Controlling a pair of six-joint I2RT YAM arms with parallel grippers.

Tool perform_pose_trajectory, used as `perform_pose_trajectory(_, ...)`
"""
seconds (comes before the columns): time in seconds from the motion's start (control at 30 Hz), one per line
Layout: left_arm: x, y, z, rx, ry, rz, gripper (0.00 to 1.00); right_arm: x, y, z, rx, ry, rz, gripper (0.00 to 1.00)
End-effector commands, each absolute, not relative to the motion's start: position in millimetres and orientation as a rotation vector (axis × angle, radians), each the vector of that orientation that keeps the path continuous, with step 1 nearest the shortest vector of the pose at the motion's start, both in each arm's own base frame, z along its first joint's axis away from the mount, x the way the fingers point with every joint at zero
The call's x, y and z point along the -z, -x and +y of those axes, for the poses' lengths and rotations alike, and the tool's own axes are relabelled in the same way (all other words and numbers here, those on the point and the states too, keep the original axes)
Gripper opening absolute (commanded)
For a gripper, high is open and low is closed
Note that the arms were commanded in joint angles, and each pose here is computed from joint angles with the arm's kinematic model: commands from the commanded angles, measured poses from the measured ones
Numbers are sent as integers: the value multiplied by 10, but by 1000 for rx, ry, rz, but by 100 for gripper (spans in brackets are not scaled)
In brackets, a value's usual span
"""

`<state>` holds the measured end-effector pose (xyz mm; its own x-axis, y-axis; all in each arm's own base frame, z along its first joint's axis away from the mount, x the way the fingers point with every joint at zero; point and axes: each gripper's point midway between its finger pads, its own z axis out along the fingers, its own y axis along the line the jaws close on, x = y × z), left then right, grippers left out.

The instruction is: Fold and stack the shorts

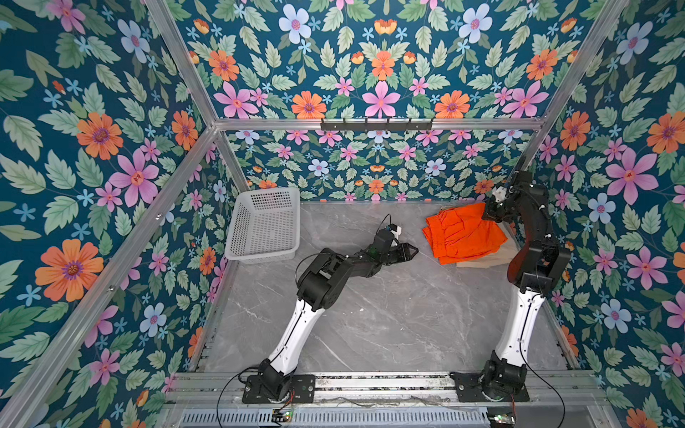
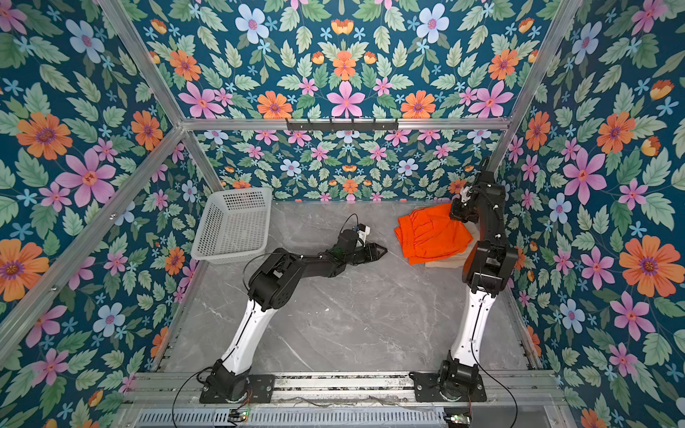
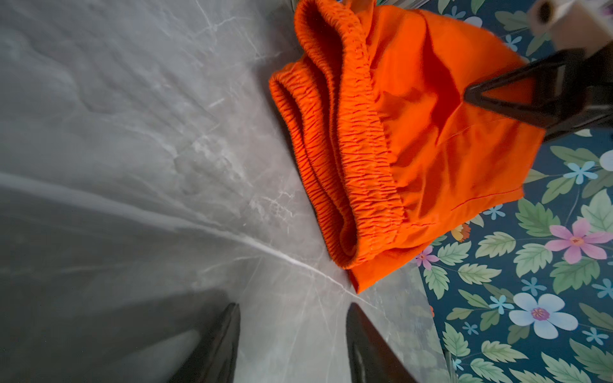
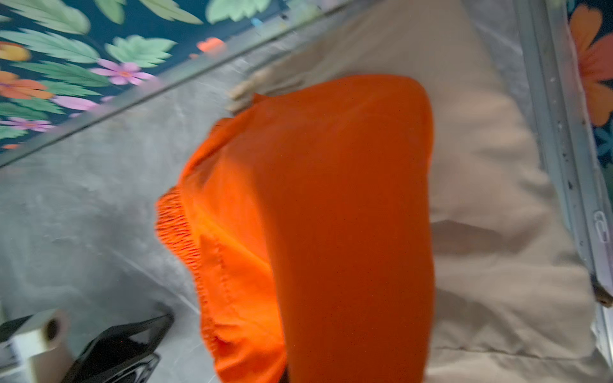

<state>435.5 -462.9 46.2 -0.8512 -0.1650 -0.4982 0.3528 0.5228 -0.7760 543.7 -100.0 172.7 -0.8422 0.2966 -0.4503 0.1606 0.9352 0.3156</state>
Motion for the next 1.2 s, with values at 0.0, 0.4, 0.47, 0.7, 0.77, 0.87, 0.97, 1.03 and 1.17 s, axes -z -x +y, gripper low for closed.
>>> perform_pose_trajectory(0.0,-242,-4315,-4519,1231,-129,2336,54,-2133,-5527,-879,-434,-243,2459,0)
perform_pose_trajectory(0.4,-280,-4313,-4489,1229,-136,2330,54,-2620,-5511,-715,-515,-116,2397,0)
perform_pose_trajectory(0.47,-282,-4317,-4472,1226,-133,2330,54,-2746,-5502,-648,-554,-88,2361,0)
perform_pose_trajectory(0.7,-308,-4328,-4460,1228,-133,2324,54,-3150,-5449,-573,-572,-37,2257,0)
perform_pose_trajectory(0.77,-314,-4326,-4462,1230,-133,2323,54,-3176,-5464,-605,-564,-39,2244,0)
perform_pose_trajectory(0.87,-310,-4330,-4457,1229,-131,2324,54,-3100,-5502,-787,-563,-118,2250,0)
perform_pose_trajectory(0.97,-302,-4324,-4455,1230,-132,2325,54,-2874,-5547,-1062,-536,-224,2283,0)
perform_pose_trajectory(1.03,-274,-4314,-4452,1229,-132,2332,54,-2654,-5575,-1231,-495,-269,2322,0)
perform_pose_trajectory(1.17,-199,-4290,-4436,1225,-129,2348,54,-1974,-5585,-1609,-383,-404,2455,0)
